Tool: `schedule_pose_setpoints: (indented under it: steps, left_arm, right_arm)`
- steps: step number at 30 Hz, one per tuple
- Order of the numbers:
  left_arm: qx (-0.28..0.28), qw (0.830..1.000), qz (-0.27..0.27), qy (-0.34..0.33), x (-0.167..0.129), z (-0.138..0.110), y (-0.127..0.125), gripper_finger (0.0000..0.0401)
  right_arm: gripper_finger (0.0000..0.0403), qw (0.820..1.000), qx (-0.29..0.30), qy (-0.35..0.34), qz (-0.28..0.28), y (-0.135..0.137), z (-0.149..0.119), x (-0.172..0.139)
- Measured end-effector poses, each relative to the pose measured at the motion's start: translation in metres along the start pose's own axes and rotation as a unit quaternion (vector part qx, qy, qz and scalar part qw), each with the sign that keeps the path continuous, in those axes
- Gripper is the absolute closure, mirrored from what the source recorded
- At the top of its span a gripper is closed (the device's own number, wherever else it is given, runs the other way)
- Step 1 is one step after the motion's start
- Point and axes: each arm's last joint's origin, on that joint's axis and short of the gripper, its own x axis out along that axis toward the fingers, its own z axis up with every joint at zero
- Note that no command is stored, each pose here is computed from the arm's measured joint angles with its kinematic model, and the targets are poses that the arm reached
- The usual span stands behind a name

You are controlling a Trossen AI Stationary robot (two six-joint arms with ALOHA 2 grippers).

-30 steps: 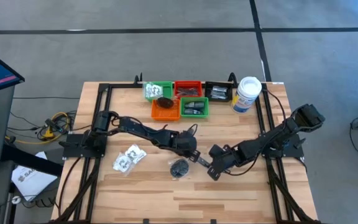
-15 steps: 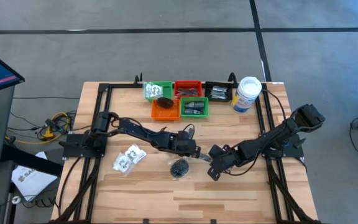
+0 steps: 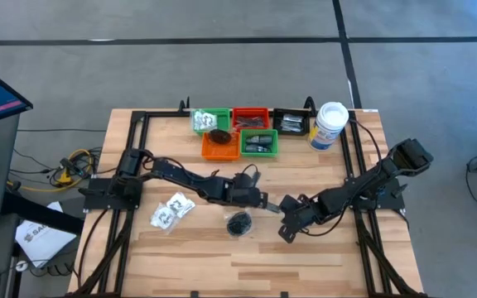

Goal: Pick & Place Travel size toiletries
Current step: Adjust the black comb

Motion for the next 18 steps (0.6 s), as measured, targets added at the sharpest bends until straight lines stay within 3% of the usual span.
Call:
schedule_pose_setpoints:
  steps: [5, 8, 11, 13, 18]
  left_arm:
    - [0.089, 0.996, -0.002, 0.002, 0.002, 0.003, 0.001, 0.0401]
    - [0.172, 0.984, -0.034, 0.008, 0.004, 0.005, -0.004, 0.0401]
    - [0.249, 0.966, -0.06, 0.027, 0.004, 0.006, -0.007, 0.0401]
    - [0.283, 0.955, -0.072, 0.045, 0.005, 0.007, -0.007, 0.0401]
    - [0.35, 0.931, -0.086, 0.062, 0.005, 0.007, -0.006, 0.0401]
  right_arm:
    - [0.0403, 0.999, 0.009, -0.039, 0.012, 0.003, 0.003, 0.001]
    - [0.0403, 0.987, 0.006, -0.109, 0.121, 0.007, 0.004, 0.002]
    - [0.0403, 0.949, 0.047, -0.189, 0.249, 0.007, 0.003, -0.004]
    - [0.0403, 0.943, 0.097, -0.199, 0.249, -0.007, -0.004, -0.001]
    - [0.0403, 0.945, 0.178, -0.206, 0.181, -0.023, -0.023, 0.0]
